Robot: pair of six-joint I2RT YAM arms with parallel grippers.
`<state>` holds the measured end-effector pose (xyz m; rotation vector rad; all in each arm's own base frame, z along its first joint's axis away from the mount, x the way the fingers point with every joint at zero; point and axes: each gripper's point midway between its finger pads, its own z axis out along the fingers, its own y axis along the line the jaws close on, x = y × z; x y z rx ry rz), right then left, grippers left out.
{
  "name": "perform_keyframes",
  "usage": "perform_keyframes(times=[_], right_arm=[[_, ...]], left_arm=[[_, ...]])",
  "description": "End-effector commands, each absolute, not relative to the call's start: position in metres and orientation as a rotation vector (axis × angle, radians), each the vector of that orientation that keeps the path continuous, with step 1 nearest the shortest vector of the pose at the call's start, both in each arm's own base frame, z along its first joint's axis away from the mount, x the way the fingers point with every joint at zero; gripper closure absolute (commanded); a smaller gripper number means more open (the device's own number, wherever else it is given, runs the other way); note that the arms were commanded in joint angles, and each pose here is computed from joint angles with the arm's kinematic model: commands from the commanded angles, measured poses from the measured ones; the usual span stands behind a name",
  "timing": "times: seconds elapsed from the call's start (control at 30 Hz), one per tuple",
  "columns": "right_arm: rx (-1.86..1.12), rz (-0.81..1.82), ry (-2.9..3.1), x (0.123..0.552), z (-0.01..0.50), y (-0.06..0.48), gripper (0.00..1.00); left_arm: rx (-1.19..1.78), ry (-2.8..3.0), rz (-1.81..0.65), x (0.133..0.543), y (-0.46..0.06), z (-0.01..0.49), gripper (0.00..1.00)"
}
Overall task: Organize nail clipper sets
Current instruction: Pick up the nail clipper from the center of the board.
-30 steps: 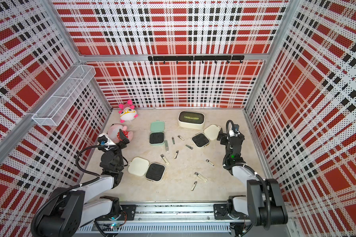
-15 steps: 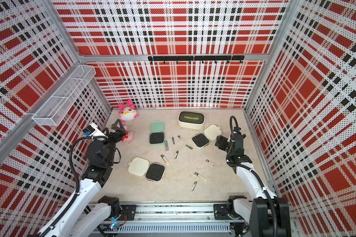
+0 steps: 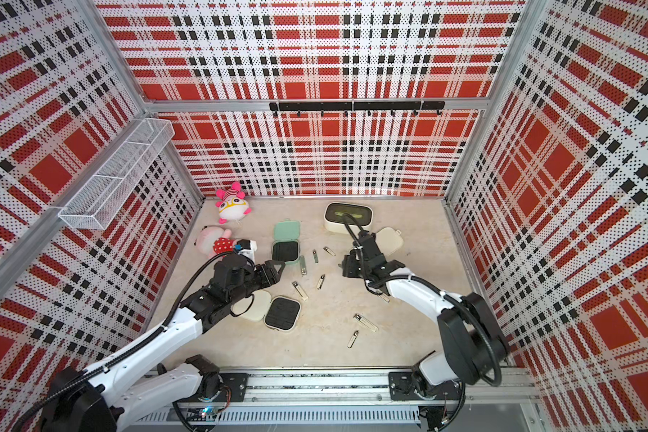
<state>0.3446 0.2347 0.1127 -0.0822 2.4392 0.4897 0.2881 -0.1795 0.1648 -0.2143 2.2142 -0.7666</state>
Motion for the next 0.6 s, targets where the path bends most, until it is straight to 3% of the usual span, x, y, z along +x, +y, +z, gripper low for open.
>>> perform_keyframes(times=[0.0,0.27,0.57], right_arm=[[-0.185,0.433,2.478,0.337,0.1,0.267,0.34],[-0.427,0.439,2.504,0.318,0.076,0.35,0.31],[-0.48,0.428,2.514,0.317,0.065,0.376,0.28]], left_arm=[[-0.33,2.34,-0.699,0.268,-0.168,0.126,0.34],[-0.503,2.359,-0.609,0.257,-0.124,0.096,0.31],[-0.623,2.318,-0.608,0.274,-0.089,0.087,0.19]])
